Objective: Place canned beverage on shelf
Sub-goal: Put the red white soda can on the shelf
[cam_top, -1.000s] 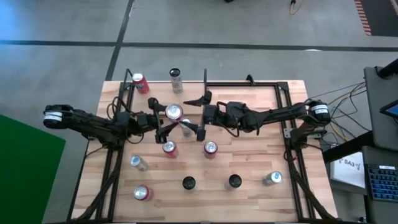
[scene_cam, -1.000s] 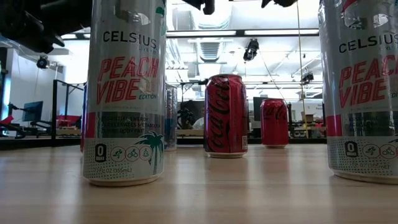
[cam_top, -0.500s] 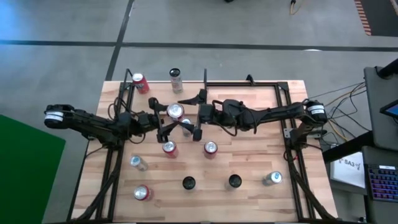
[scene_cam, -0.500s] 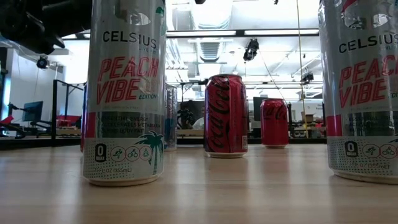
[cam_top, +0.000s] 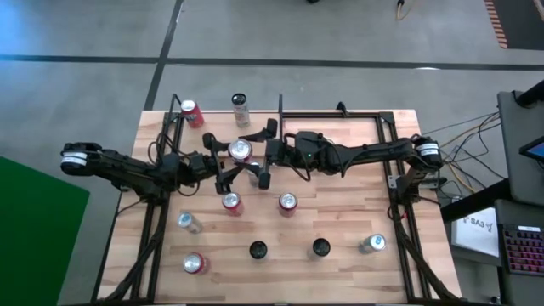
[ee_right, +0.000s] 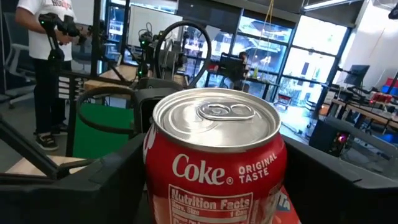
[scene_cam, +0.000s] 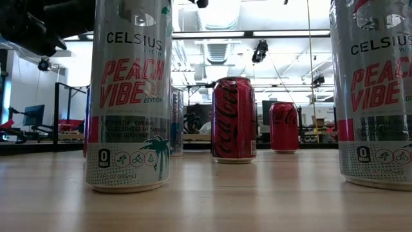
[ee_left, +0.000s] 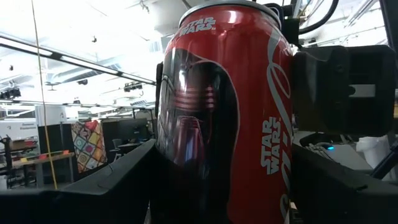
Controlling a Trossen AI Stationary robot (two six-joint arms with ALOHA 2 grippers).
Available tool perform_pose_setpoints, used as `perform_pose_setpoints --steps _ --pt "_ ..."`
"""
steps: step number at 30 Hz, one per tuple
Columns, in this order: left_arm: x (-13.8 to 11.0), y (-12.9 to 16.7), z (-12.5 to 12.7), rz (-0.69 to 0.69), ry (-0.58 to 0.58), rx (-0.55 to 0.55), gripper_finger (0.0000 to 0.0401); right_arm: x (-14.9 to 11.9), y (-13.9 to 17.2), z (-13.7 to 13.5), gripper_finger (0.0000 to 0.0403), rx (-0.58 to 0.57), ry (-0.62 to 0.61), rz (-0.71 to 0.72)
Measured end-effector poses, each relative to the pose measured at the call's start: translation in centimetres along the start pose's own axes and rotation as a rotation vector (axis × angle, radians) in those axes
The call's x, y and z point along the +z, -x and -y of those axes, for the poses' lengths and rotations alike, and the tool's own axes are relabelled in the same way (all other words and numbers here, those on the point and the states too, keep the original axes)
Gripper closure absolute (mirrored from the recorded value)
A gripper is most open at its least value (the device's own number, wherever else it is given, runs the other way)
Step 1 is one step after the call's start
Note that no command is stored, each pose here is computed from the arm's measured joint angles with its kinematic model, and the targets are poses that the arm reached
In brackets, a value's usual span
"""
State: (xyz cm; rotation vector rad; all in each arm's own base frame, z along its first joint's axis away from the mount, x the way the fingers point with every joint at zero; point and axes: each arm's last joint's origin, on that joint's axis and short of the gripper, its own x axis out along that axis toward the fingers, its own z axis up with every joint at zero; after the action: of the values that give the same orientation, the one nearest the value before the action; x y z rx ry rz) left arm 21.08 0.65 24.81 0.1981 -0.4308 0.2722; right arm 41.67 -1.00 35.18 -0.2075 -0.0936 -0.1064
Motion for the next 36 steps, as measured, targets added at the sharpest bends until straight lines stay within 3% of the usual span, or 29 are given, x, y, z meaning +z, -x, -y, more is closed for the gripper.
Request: perform_pose_setpoints --steps 4,11,14,21,28,36 --pt "0.0 0.0 0.0 -0.003 0.010 0.004 0.0107 0.0 0.0 0.2 0.0116 -0.001 -0.014 -0.007" --pt "0.2 0.0 -0.1 0.014 0.038 0.018 0.0027 -0.3 0.0 0.4 0.0116 -0.006 -0.030 -0.030" --pt "0.2 0.0 -0.1 0.006 0.035 0.019 0.0011 0.0 0.0 0.6 0.0116 -0.008 -0.027 -0.040" --pt "1.0 0.2 -0.4 0.037 -0.003 0.027 0.0005 1.1 -0.2 2.0 0.0116 -0.025 -0.027 -0.102" --pt "2.2 0.7 -1.1 0.024 -0.058 0.135 0.0004 1.9 -0.2 4.5 0.0115 -0.073 -0.021 -0.136" --pt "4.5 1.8 -2.1 0.079 -0.047 0.173 0.0014 0.3 -0.1 8.0 0.0114 -0.167 -0.064 -0.170"
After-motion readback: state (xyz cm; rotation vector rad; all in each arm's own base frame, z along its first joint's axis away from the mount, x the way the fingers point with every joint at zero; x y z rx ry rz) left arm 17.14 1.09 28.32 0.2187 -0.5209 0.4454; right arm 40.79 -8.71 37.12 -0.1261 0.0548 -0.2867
